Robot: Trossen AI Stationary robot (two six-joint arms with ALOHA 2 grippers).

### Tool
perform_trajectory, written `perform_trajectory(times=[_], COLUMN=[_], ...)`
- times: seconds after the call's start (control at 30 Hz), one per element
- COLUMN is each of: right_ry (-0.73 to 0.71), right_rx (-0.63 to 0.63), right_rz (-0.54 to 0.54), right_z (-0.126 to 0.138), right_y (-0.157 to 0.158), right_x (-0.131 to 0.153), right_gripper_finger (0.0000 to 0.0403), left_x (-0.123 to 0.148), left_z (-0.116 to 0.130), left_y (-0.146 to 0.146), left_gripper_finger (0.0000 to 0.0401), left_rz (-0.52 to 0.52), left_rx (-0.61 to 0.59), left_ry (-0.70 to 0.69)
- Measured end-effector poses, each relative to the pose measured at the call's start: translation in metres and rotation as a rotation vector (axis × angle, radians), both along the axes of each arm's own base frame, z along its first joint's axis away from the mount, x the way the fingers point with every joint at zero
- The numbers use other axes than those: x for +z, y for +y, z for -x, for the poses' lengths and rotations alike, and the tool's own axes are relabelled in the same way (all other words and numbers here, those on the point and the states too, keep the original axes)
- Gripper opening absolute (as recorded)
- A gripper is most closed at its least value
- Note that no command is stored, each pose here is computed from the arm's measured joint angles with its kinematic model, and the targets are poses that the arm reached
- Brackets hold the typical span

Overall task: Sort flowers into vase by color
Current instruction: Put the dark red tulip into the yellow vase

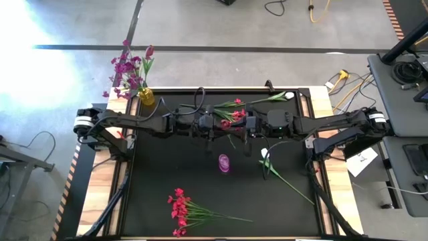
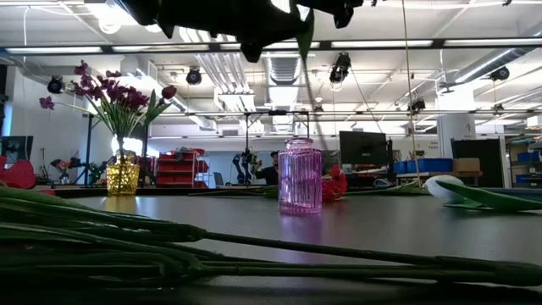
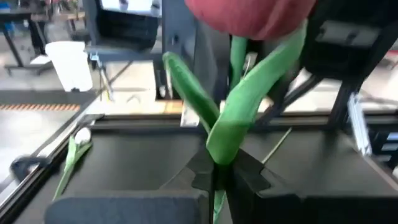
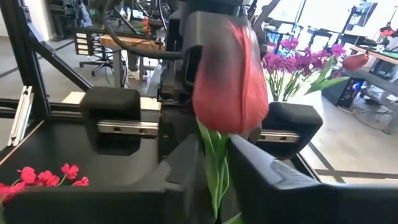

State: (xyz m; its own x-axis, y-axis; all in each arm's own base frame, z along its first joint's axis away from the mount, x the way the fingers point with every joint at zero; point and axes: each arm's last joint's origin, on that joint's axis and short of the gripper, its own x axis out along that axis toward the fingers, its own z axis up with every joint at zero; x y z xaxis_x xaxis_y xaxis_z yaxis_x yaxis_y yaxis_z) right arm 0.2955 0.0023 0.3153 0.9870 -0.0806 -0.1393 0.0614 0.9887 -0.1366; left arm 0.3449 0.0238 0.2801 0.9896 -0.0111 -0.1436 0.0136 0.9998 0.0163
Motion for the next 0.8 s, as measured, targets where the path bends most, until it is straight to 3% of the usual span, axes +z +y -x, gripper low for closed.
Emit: perform_trajectory(times=[0.2, 0.37, 0.47, 0.67, 0.8], right_ry=[-0.023, -0.028, -0.009, 0.06, 0.061], right_rx=[0.019, 0.014, 0.018, 0.018, 0.019], right_rz=[0.006, -0.013, -0.033, -0.037, -0.025], right_z=[0.017, 0.035, 0.04, 0.032, 0.021], right_y=[0.009, 0.012, 0.013, 0.015, 0.015], right_x=[0.015, 0.026, 0.024, 0.008, 0.0], right_gripper_finger=[0.0184, 0.0232, 0.024, 0.0242, 0.0242], left_x=[0.017, 0.04, 0.045, 0.04, 0.03], left_z=[0.035, 0.084, 0.121, 0.18, 0.195], left_y=[0.003, 0.005, 0.011, 0.038, 0.065], left_gripper_finger=[0.0002, 0.0001, 0.0001, 0.0, 0.0], left_rz=[-0.121, -0.215, -0.29, -0.34, -0.337], left_rx=[0.151, 0.318, 0.556, 1.273, 1.359], left_ry=[0.169, 0.222, 0.225, 0.124, 0.07])
